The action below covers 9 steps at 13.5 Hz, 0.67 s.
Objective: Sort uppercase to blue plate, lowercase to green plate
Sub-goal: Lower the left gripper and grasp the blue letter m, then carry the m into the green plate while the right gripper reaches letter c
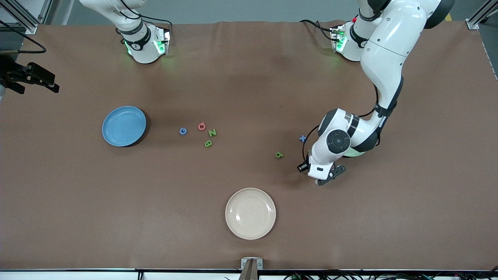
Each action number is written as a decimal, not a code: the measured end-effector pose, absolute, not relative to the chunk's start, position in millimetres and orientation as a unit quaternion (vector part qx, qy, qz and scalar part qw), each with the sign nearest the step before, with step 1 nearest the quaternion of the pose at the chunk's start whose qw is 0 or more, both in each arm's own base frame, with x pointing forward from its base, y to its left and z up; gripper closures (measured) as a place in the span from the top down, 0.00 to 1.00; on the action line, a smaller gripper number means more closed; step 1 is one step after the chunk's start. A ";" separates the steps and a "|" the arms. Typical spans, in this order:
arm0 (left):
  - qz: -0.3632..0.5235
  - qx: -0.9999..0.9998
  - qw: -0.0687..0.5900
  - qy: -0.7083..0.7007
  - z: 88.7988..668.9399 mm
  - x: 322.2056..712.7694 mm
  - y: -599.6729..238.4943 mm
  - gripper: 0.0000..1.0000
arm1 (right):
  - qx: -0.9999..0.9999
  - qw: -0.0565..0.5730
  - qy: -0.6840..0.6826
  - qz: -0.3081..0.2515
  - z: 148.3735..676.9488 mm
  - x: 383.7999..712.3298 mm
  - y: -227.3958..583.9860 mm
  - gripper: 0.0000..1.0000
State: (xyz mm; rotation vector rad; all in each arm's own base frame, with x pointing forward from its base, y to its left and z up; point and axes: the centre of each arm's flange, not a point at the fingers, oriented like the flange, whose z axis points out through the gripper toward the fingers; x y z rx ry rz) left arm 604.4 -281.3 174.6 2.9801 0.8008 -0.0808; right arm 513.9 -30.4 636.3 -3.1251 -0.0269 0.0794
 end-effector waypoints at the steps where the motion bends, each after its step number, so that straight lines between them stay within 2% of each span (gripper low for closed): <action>1: -0.026 0.965 0.028 0.259 175.1 604.3 -281.8 0.51 | -1.000 0.008 -0.008 0.025 636.8 513.9 -30.5 1.00; 2: -0.026 0.965 0.026 0.258 175.6 604.1 -280.9 0.45 | -1.000 0.008 -0.008 0.025 636.8 513.9 -30.5 1.00; 3: -0.025 0.966 0.024 0.258 177.1 603.9 -279.9 0.33 | -1.000 0.008 -0.008 0.026 635.8 514.6 -30.5 1.00; 4: -0.025 0.966 0.025 0.257 177.3 603.7 -280.2 0.27 | -1.000 0.008 -0.009 0.028 633.6 516.0 -30.5 1.00; 9: -0.019 0.966 0.029 0.258 183.1 606.8 -280.6 0.27 | -0.999 0.007 -0.009 0.038 615.3 528.6 -30.5 1.00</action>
